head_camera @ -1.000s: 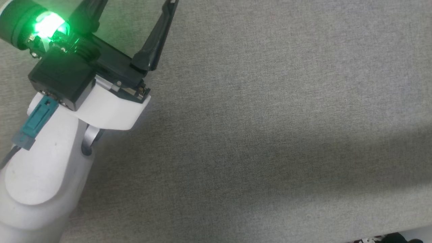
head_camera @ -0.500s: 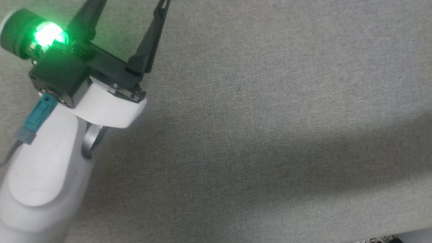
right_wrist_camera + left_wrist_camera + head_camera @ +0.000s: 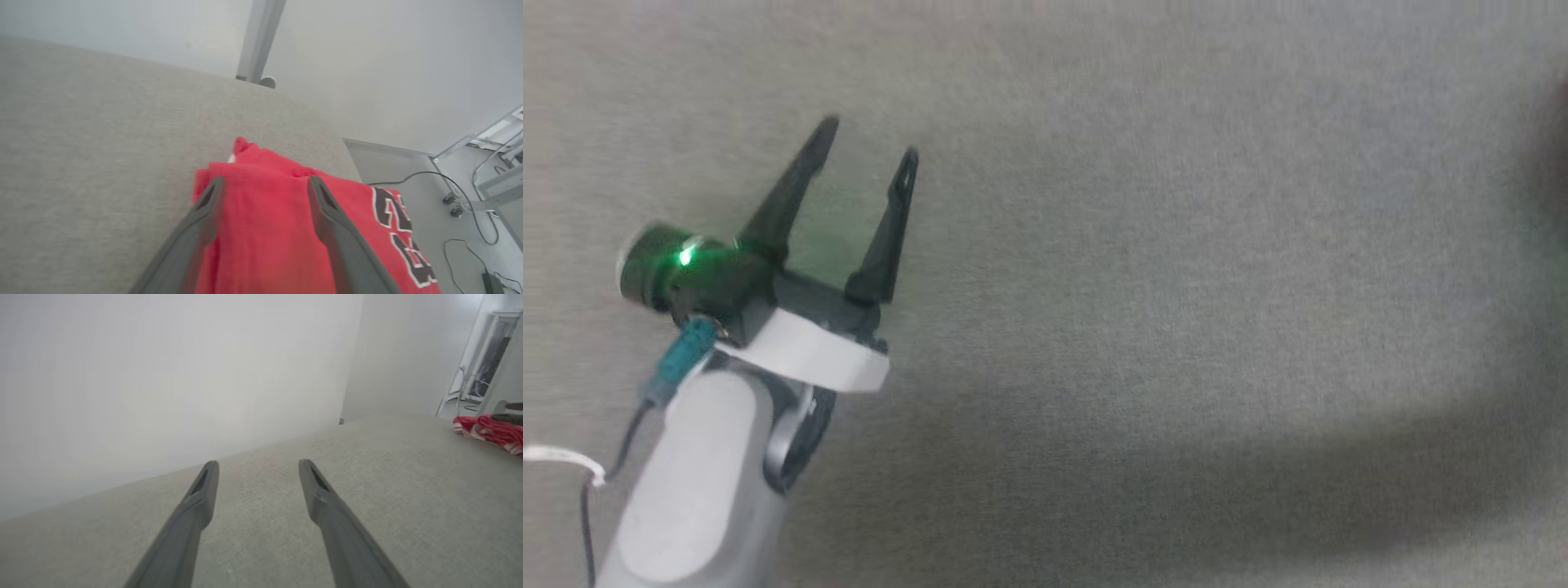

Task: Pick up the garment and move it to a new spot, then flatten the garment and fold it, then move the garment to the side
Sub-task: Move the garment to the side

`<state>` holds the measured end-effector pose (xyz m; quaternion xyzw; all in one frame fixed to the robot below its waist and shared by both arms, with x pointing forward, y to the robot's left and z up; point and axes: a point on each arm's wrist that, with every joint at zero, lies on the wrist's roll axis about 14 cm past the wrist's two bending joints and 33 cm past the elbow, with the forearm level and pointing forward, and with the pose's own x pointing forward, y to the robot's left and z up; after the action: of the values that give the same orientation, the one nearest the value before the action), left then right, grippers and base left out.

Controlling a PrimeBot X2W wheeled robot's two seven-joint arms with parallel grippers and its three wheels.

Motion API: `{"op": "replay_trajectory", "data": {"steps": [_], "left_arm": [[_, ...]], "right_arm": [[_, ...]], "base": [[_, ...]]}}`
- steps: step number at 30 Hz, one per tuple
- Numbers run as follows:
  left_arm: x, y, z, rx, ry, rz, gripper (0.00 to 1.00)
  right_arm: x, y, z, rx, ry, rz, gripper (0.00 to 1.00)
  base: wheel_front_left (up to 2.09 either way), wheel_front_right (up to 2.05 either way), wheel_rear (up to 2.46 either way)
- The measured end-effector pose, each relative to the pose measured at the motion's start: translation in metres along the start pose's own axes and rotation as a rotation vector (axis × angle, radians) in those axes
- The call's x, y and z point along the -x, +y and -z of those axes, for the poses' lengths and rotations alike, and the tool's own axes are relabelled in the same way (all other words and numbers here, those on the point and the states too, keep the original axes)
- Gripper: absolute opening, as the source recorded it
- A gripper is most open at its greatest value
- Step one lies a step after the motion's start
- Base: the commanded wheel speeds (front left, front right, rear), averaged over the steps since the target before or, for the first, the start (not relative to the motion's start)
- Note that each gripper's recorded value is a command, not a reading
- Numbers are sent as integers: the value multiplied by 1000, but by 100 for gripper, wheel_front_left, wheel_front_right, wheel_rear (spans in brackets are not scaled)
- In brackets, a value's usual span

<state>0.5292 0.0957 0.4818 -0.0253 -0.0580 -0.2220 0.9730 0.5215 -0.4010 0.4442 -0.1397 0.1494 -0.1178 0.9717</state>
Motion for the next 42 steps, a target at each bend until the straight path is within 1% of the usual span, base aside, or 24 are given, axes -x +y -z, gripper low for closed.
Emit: {"op": "replay_trajectory", "data": {"steps": [2,10,12,16,20,24,28,34,37,42], "left_arm": [[22,6,-7,5,19,-53,100],[101,21,-18,39,70,-234,100],[122,23,-19,45,80,-274,100],[164,29,-26,46,87,-354,100],[205,34,-32,37,85,-427,100],[235,34,-40,30,65,-475,100],[254,36,-49,25,36,-511,100],[270,35,-55,30,10,-537,100],[275,35,-59,24,-1,-543,100],[282,32,-60,22,-6,-547,100]], "right_arm": [[15,26,-1,-29,-21,-68,100],[57,98,-17,-112,-97,-251,100],[68,107,-21,-143,-115,-274,100],[95,131,-23,-145,-140,-348,100],[124,152,-36,-170,-198,-409,100],[149,164,-42,-186,-233,-442,100],[165,173,-59,-205,-296,-466,100],[184,161,-73,-266,-365,-429,100],[191,149,-71,-285,-379,-392,100],[204,142,-69,-291,-394,-371,100]], "base": [[0,0,0],[0,0,0],[0,0,0],[0,0,0],[0,0,0],[0,0,0],[0,0,0],[0,0,0],[0,0,0],[0,0,0]]}}
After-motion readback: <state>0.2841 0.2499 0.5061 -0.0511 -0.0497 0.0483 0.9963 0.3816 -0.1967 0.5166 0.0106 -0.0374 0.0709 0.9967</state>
